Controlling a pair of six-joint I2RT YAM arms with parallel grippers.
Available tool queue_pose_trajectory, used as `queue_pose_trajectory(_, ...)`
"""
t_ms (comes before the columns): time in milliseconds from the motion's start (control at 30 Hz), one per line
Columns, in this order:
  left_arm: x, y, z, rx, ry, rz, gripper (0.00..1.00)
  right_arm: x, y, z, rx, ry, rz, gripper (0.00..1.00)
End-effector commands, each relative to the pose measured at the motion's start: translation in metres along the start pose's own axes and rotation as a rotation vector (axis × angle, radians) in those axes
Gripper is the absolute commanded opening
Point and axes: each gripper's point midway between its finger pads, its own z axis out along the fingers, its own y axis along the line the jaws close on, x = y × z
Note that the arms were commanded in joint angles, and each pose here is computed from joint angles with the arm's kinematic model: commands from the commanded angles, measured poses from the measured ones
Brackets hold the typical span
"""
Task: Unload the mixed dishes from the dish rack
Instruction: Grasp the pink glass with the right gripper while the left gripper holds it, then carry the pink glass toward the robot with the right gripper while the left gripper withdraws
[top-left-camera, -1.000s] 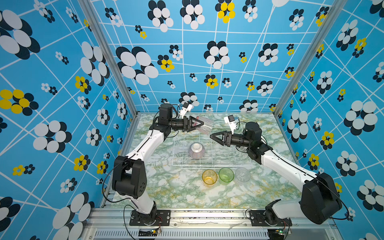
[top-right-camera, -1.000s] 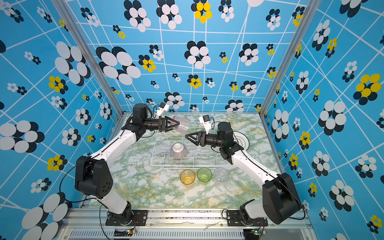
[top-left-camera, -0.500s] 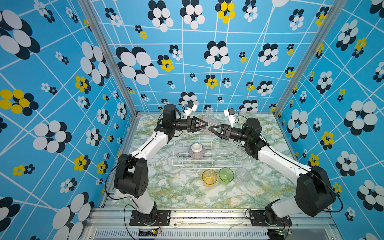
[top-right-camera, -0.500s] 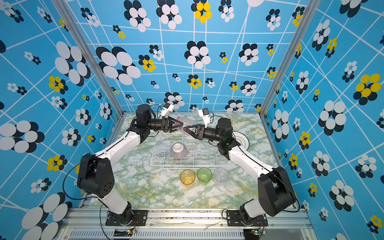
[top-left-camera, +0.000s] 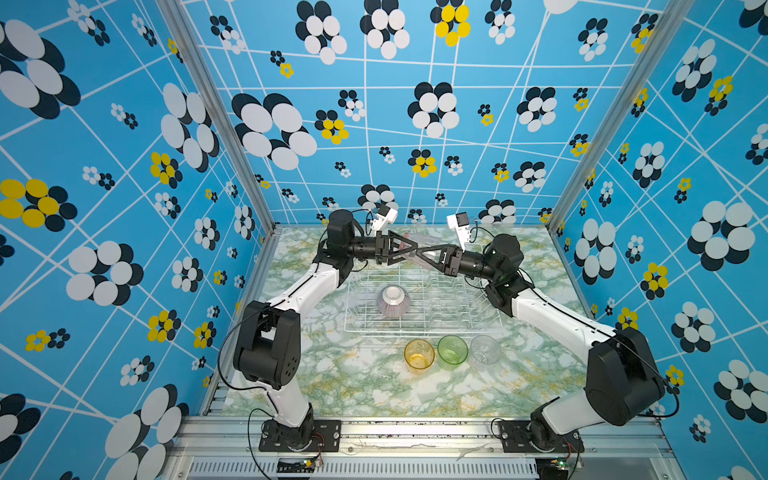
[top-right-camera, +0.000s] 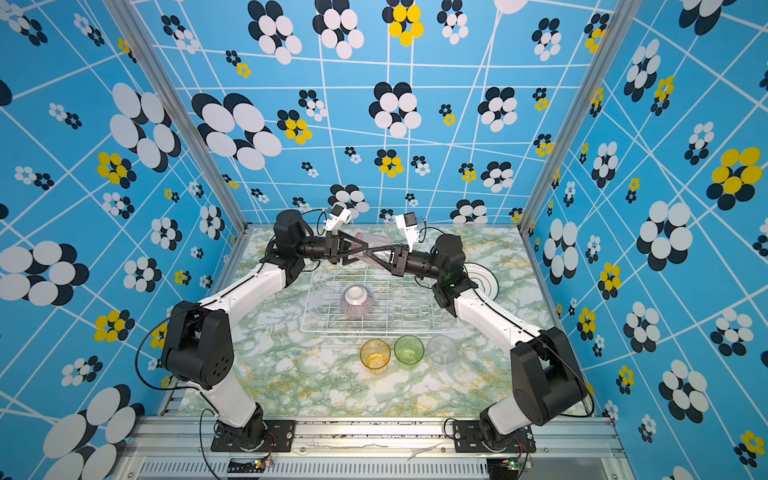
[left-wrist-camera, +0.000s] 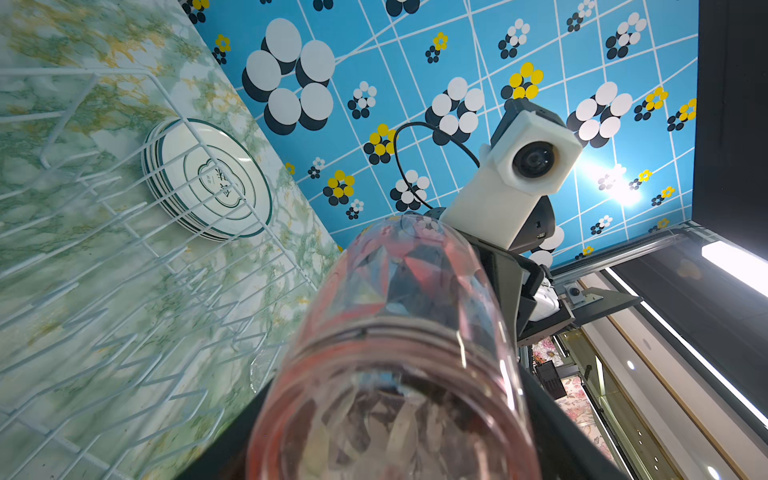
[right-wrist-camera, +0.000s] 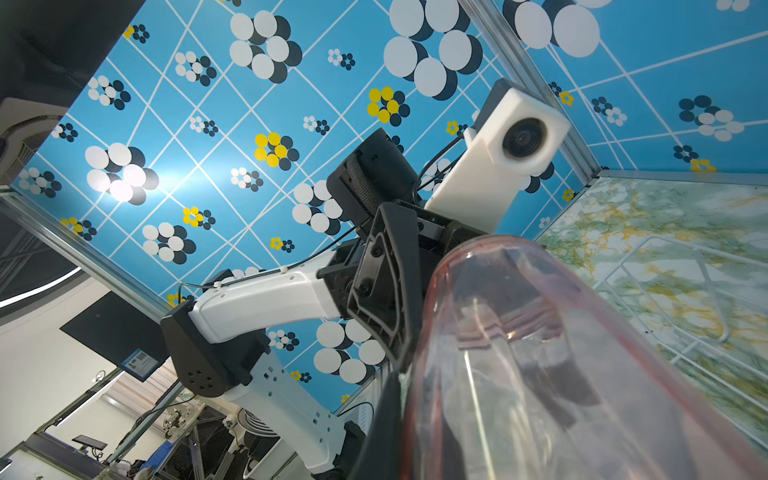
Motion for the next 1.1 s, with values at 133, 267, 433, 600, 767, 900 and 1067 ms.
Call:
queue_pose_trajectory(133,-0.005,-0.009,-0.007,-0.053,-0.058,0.108,0.91,-0.008,0.014,-0.005,0.002,0.006,-0.037,0.0)
queue_pose_trajectory(267,-0.006,-0.013,-0.021,-0.144,-0.089,0.14,0.95,0.004,0.016,-0.01,0.025,0.069,-0.038,0.0)
queue_pose_trajectory(433,-0.005,-0.011,-0.046,-0.321,-0.147,0.164,0.94,0.025,0.019,-0.017,0.104,0.182,-0.055,0.0)
queue_pose_trajectory(600,0.001,0.015,-0.089,-0.717,-0.205,0.173,0.93,0.067,0.032,-0.016,0.233,0.411,-0.172,0.0)
queue_pose_trajectory(767,0.008,0.025,-0.122,-0.943,-0.241,0.186,0.93,0.114,0.044,-0.009,0.296,0.632,-0.282,0.0)
queue_pose_trajectory(900,0.012,0.029,-0.137,-1.026,-0.255,0.186,0.93,0.157,0.049,0.002,0.32,0.832,-0.38,0.0)
queue_pose_trajectory(1067,0.013,0.03,-0.144,-1.048,-0.284,0.178,0.94,0.201,0.058,0.019,0.301,1.024,-0.465,0.0)
